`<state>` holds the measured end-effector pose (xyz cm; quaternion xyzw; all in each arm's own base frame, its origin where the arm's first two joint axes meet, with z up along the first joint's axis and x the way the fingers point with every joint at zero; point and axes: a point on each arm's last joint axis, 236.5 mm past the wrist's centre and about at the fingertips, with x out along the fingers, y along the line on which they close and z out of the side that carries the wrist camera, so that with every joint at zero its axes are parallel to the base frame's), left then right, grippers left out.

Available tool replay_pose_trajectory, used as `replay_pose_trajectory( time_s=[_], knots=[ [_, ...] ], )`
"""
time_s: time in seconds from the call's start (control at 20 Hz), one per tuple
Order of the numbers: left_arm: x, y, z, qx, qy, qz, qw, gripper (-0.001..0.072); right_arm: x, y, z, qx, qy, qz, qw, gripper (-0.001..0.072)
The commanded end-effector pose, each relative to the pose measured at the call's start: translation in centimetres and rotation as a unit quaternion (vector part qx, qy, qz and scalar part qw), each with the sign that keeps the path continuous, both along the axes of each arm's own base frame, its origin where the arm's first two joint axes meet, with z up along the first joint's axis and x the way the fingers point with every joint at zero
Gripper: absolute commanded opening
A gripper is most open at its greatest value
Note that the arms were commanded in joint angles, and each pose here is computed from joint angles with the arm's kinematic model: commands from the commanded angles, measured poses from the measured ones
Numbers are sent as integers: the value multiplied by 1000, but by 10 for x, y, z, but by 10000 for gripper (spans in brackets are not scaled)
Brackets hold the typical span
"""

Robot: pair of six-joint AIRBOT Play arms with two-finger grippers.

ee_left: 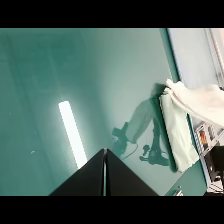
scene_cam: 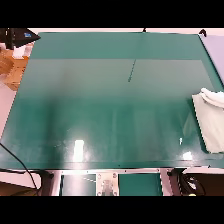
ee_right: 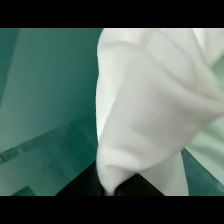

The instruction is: Fold the shirts.

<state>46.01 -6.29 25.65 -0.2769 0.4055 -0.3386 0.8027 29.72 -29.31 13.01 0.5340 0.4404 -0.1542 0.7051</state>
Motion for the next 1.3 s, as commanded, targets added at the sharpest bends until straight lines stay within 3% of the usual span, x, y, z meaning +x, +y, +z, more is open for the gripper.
replay_pose_trajectory(
  time_s=[0.0, 0.15, 0.3, 0.45, 0.5, 0.6, 0.65, 0.8, 0.95, 1.0, 1.1, 1.15, 1.25],
  knots=[
    [0, 0, 0, 3, -3, -1, 1000, 25, -55, -6, -21, -6, 129, -40, 991, 13],
    [-1, 0, -1, 3, -2, -3, 1000, 25, -83, -12, -45, -9, 198, -58, 978, 14],
    [-1, 0, -1, 3, -1, -3, 1000, 25, -104, 11, -91, 50, 253, -49, 965, 15],
    [-1, 0, -1, 3, -2, -3, 1000, 25, -145, 4, -140, 29, 339, -64, 938, 16],
    [-1, 0, -1, 3, -1, -4, 1000, 25, -157, 1, -153, 18, 360, -67, 930, 76],
    [-1, 0, -1, 3, -1, -4, 1000, 25, -170, -7, -169, -6, 381, -71, 922, 435],
    [-1, 0, -1, 4, -1, -3, 1000, 25, -170, -12, -171, -16, 380, -74, 922, 480],
    [-1, 1, -2, 5, -1, -3, 1000, 26, -155, -23, -159, -31, 360, -91, 928, 479],
    [2, 2, 0, 6, -9, 1, 1000, 26, -81, -27, -116, -51, 250, -87, 963, 468],
    [4, 2, 1, 5, -12, 5, 1000, 26, -45, -23, -94, -63, 200, -72, 975, 396],
    [13, 5, 5, -2, -19, 24, 1000, 25, 23, -2, -48, -99, 102, -16, 990, 93],
    [17, 7, 8, -9, -19, 37, 999, 25, 52, 14, -27, -119, 63, 19, 991, 15],
    [18, 9, 9, -3, -24, 42, 999, 24, 93, 56, 1, -158, 20, 88, 983, 14]
  ],
)
